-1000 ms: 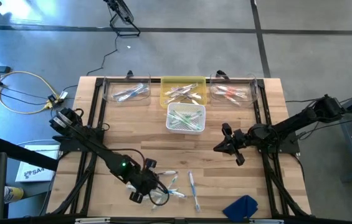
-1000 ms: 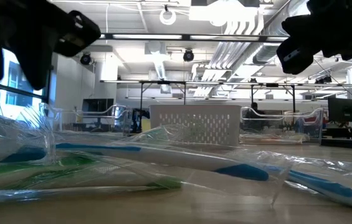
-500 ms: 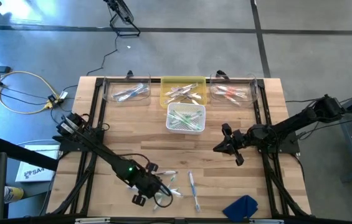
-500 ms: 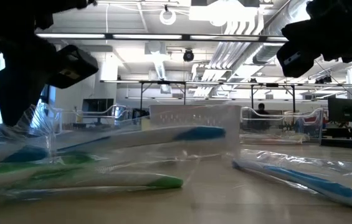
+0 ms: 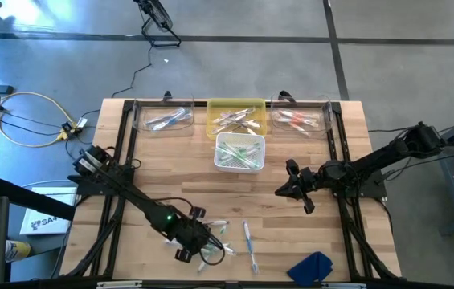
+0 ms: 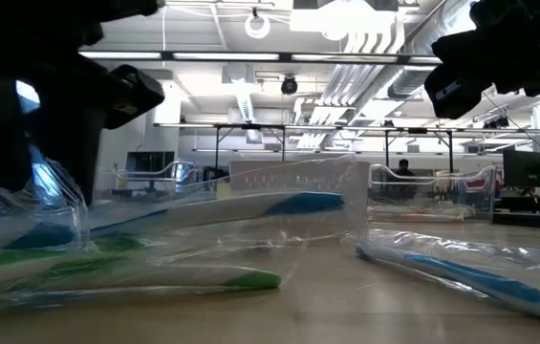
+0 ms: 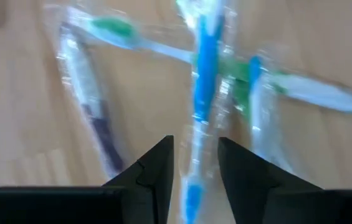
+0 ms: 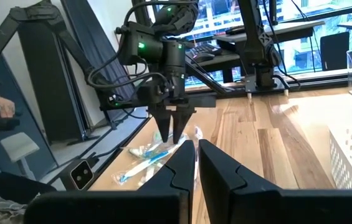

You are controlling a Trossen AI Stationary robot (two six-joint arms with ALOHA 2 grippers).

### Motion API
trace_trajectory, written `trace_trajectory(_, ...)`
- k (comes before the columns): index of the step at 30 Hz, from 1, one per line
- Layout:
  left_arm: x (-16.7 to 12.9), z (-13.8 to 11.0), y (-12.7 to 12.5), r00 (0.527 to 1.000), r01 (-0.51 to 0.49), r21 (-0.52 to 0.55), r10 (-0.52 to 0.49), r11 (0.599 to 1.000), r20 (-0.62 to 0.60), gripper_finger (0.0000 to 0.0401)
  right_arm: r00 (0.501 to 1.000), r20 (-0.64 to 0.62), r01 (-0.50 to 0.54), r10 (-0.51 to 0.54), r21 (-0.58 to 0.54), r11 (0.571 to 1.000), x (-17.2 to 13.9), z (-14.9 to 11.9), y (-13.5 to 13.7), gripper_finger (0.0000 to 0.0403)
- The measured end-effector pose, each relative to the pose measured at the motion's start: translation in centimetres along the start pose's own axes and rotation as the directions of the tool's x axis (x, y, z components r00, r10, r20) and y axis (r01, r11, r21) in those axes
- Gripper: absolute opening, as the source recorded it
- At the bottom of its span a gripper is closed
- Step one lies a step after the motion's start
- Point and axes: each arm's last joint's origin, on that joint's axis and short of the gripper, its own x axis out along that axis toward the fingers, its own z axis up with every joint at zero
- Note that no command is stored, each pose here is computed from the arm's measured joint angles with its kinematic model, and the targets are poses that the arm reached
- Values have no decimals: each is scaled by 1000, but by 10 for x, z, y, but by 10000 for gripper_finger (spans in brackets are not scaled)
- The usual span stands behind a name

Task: Pick & Place Toothbrushes
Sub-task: Put the blue toothbrush into the left transparent bin

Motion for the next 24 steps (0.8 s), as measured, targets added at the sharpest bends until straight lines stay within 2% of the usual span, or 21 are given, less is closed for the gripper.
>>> trace_trajectory(3, 1, 3, 8, 1000, -14, -21, 14, 1000, 8, 120, 1000, -2, 0, 0, 0, 1000, 0, 0, 0, 15)
trace_trajectory(6, 3, 8, 15, 1000, 15, -40, -14, 999, 24, 120, 1000, -2, 0, 0, 0, 1000, 0, 0, 0, 15)
trace_trajectory(13, 2, 20, 16, 989, 67, 11, -68, 998, 131, 120, 999, -37, 8, -8, 2, 1000, 0, -4, -1, 15)
trace_trajectory(20, 11, 18, 16, 992, 70, -21, -67, 997, 108, 120, 999, -40, 9, -9, 2, 1000, 0, -4, -1, 15)
trace_trajectory(24, 29, 15, 13, 989, 122, -27, -119, 992, 85, 120, 999, -40, 9, -9, 2, 1000, 0, -4, -1, 15)
